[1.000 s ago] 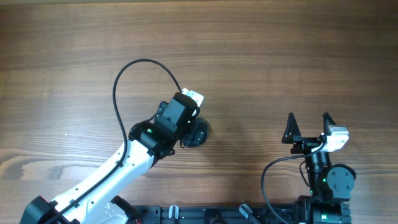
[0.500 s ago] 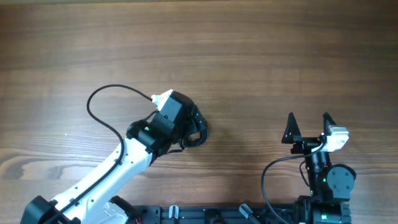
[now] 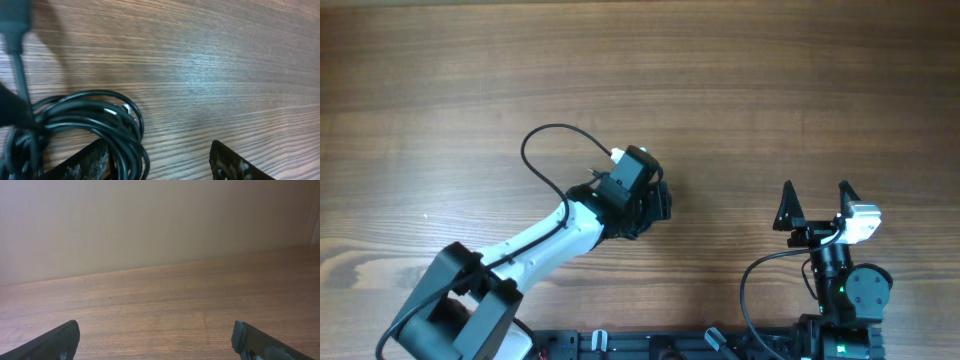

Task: Untangle cables
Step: 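Close the left gripper on the black cable coil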

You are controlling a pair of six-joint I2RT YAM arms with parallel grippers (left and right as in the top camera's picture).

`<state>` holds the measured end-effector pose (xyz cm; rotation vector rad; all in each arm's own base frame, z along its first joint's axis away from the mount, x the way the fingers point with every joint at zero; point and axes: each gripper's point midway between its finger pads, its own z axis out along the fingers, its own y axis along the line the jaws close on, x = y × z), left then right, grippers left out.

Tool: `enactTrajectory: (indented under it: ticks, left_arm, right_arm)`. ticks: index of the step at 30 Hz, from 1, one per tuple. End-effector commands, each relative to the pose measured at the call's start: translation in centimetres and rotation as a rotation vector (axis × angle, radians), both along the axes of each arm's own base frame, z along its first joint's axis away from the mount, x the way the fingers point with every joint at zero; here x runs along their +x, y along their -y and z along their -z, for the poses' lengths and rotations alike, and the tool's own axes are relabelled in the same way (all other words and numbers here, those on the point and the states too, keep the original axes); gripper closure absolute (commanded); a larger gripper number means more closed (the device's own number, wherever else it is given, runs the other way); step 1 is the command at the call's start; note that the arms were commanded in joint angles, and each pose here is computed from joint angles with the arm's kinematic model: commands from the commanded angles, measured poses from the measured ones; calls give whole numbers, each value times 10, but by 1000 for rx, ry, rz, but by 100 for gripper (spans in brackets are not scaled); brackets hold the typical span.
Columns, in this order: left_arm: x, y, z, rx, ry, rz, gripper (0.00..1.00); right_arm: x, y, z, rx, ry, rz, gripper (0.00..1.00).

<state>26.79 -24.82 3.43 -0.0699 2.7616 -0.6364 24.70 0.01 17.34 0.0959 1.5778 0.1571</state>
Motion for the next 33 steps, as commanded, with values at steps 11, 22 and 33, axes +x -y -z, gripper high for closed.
enactTrajectory:
  ticks: [11,22,33]
  left_arm:
    - [8,18,12,-28,25,13,96]
    - [29,-9,-65,-553,-398,-1040,96]
    - [24,-13,-58,-586,-390,-1288,96]
  right_arm:
    - [0,2,-3,-4,12,14,0]
    - [0,2,-3,-4,12,14,0]
    - [0,2,-3,-3,12,14,0]
